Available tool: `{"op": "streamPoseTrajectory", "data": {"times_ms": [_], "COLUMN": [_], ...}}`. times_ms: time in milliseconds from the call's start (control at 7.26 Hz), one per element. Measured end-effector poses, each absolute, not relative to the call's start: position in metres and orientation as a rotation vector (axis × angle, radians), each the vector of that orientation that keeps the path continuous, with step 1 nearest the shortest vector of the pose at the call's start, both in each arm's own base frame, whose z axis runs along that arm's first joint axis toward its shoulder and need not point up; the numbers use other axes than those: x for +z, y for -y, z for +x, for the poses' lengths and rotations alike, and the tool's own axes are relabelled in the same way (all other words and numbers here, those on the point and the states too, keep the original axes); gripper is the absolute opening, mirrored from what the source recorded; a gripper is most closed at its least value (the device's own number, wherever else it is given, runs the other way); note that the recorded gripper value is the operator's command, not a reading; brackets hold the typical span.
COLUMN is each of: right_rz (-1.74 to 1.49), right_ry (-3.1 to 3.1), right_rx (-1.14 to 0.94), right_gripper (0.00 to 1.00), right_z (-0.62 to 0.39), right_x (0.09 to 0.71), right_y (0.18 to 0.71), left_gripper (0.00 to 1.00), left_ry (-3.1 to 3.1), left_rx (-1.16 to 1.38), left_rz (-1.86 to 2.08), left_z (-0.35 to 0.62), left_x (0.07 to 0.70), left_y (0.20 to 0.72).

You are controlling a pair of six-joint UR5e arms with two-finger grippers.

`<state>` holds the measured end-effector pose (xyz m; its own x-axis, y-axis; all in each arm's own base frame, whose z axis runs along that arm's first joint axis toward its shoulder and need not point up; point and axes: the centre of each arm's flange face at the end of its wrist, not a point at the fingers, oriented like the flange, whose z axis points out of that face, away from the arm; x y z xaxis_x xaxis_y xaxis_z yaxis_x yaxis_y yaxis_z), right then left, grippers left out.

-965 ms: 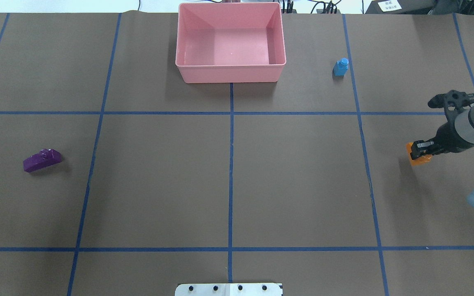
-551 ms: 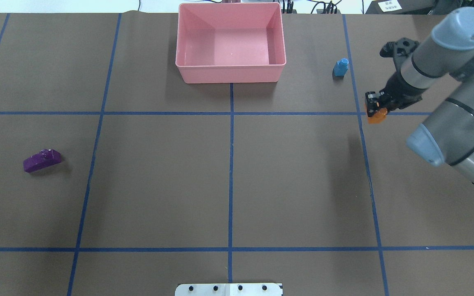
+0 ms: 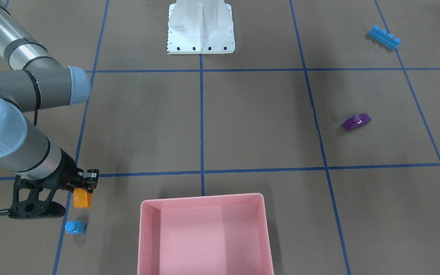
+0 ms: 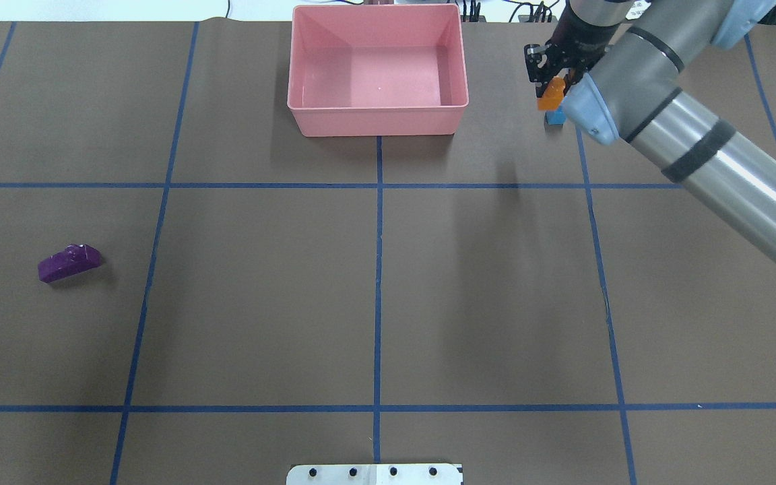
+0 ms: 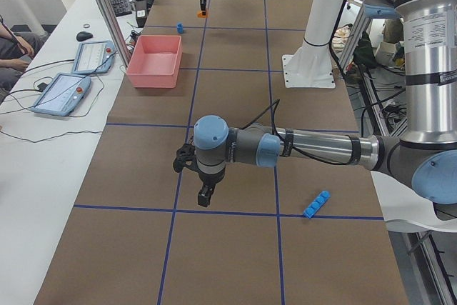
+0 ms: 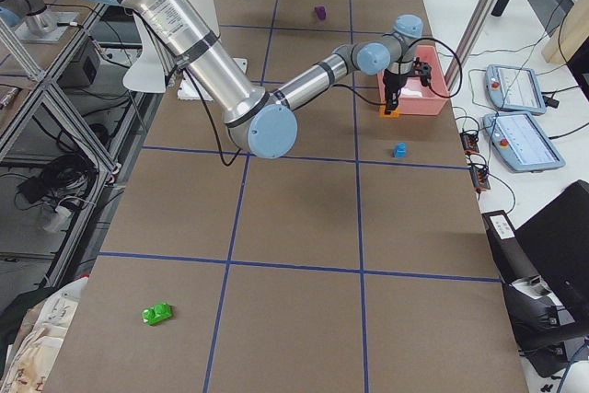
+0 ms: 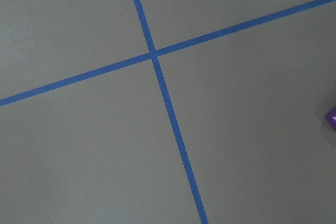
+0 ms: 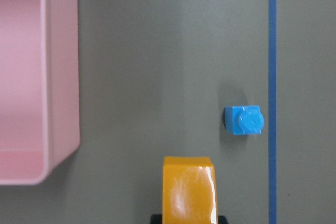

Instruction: Put all blocks into box

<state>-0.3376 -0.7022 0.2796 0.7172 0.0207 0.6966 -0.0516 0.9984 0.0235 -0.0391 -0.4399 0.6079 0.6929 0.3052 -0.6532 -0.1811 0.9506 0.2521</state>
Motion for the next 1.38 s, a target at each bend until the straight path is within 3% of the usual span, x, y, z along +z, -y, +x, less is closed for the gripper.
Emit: {"op": "streamPoseTrajectory", "data": {"times_ms": [551, 1102, 1240, 1378], "right_rz": [0.048, 0.036, 0.033, 0.032], "right_ry": [0.779, 0.843, 0.845, 0.847], "right_rx": [0.060, 0.104, 0.104, 0.101], "right_gripper": [0.00, 0.00, 0.17, 0.99], "right_z": [-0.377, -0.462, -0.469, -0.473], "right_x": [0.225, 0.225, 0.226, 0.226], "right_y": [0.795, 0.789, 0.786, 0.784], "left_gripper": [1.00, 1.00, 1.00, 1.00], "left_ry": [-0.786, -0.787, -0.787, -0.788], "left_rx": [0.273, 0.273, 0.272, 0.273], "left_rz": [0.173, 0.175, 0.173, 0.171], "left_z": [-0.037, -0.037, -0.036, -0.036], "left_x": [0.609, 0.608, 0.609, 0.610], "left_y": [0.442, 0.443, 0.443, 0.443]}}
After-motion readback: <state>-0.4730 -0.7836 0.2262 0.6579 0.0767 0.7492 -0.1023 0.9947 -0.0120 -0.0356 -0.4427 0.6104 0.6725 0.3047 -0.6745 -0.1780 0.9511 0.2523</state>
